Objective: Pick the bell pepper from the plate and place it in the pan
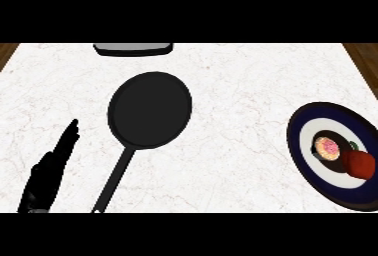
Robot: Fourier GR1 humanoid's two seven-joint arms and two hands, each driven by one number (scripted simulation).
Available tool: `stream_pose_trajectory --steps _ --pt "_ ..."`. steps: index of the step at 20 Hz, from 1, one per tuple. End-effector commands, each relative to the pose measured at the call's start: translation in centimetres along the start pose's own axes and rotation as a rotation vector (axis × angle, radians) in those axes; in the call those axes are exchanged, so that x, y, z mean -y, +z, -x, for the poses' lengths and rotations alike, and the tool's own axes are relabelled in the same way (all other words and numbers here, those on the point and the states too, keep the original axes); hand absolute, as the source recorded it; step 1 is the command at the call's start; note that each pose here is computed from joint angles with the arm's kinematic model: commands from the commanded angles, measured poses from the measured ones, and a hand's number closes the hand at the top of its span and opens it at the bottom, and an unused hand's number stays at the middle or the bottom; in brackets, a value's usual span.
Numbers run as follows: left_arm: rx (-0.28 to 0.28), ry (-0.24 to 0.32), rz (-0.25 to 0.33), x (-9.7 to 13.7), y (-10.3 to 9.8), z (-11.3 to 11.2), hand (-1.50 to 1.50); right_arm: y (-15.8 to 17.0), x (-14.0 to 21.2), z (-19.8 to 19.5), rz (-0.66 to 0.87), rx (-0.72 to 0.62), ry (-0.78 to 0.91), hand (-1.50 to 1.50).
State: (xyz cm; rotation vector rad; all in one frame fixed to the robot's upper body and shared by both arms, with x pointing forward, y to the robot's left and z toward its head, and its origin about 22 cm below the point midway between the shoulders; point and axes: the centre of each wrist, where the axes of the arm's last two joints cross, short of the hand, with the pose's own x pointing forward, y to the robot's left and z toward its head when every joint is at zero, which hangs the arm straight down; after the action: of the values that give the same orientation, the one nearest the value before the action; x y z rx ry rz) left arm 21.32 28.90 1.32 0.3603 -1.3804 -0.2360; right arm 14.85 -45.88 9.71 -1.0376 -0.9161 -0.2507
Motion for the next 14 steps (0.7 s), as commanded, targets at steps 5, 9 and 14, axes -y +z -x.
stream_pose_trajectory --steps 5,9,14 --pt "0.004 -0.006 0.020 0.1 0.5 0.9 0.00 1.0 3.4 -7.7 -0.254 -0.005 0.171 -1.50" --pt "-0.005 -0.003 0.028 1.0 -0.8 -0.2 0.00 0.6 1.9 -9.4 -0.349 -0.048 0.222 -1.50" --pt "0.016 -0.013 0.042 0.5 -0.5 0.9 0.00 -1.4 1.1 -11.6 -0.377 -0.143 0.247 -1.50"
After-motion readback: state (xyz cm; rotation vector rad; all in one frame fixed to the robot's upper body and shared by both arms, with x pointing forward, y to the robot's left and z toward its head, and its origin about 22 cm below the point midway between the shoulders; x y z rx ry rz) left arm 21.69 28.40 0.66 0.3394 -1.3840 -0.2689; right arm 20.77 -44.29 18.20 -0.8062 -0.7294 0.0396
